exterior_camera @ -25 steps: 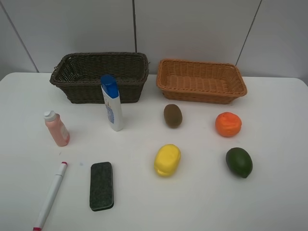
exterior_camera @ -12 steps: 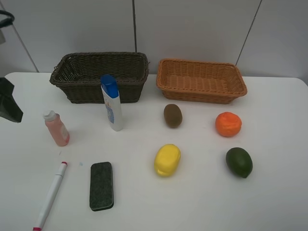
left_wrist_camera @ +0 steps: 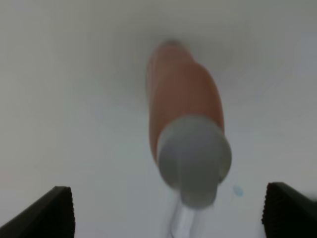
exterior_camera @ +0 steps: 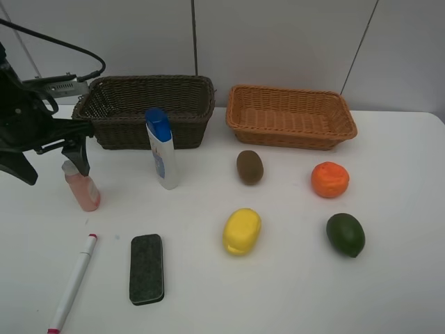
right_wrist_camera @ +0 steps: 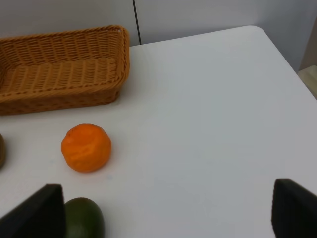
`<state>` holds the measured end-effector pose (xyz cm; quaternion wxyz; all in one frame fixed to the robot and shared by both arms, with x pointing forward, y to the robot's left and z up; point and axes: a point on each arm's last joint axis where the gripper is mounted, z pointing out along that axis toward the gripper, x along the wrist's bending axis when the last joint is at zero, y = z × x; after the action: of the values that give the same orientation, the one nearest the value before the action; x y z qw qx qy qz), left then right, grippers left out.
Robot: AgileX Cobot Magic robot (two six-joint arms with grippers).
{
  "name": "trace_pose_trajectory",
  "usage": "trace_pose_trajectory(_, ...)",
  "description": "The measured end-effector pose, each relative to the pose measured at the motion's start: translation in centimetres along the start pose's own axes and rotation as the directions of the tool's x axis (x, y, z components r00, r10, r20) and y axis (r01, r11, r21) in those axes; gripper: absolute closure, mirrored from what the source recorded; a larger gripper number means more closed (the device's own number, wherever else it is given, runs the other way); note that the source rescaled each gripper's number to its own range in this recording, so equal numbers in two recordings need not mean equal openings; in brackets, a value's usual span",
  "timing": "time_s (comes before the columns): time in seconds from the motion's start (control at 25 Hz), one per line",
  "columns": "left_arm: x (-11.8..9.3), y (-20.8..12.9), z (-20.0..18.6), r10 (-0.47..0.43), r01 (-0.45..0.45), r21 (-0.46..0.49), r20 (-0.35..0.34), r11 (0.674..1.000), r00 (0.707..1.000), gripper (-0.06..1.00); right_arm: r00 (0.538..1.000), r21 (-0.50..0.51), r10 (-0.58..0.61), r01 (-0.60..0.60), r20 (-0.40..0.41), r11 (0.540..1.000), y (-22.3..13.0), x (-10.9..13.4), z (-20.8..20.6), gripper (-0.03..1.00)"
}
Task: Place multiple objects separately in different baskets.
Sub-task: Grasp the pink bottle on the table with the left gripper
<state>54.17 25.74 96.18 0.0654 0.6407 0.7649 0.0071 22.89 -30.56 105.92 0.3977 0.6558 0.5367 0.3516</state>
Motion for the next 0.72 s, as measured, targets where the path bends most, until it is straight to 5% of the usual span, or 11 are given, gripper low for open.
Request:
trace_pose_trajectory(0.56, -0.7, 2.2, 5.6, -0.058, 0.057, 0.086, 0.006, 0.995, 0.998, -0.02, 1.000, 0.000, 0.000, 0.000, 0.000, 1.000, 0.0, 0.0, 0.0, 0.01)
trace_pose_trajectory(0.64, -0.7, 2.2, 5.7, -0.061, 0.060, 0.091, 0.005, 0.994, 0.998, 0.14, 1.000, 0.000, 0.000, 0.000, 0.000, 1.000, 0.0, 0.0, 0.0, 0.01)
trace_pose_trajectory(0.72, -0.7, 2.1, 5.7, -0.062, 0.061, 0.095, 0.007, 0.994, 0.998, 0.50, 1.000, 0.000, 0.000, 0.000, 0.000, 1.000, 0.0, 0.0, 0.0, 0.01)
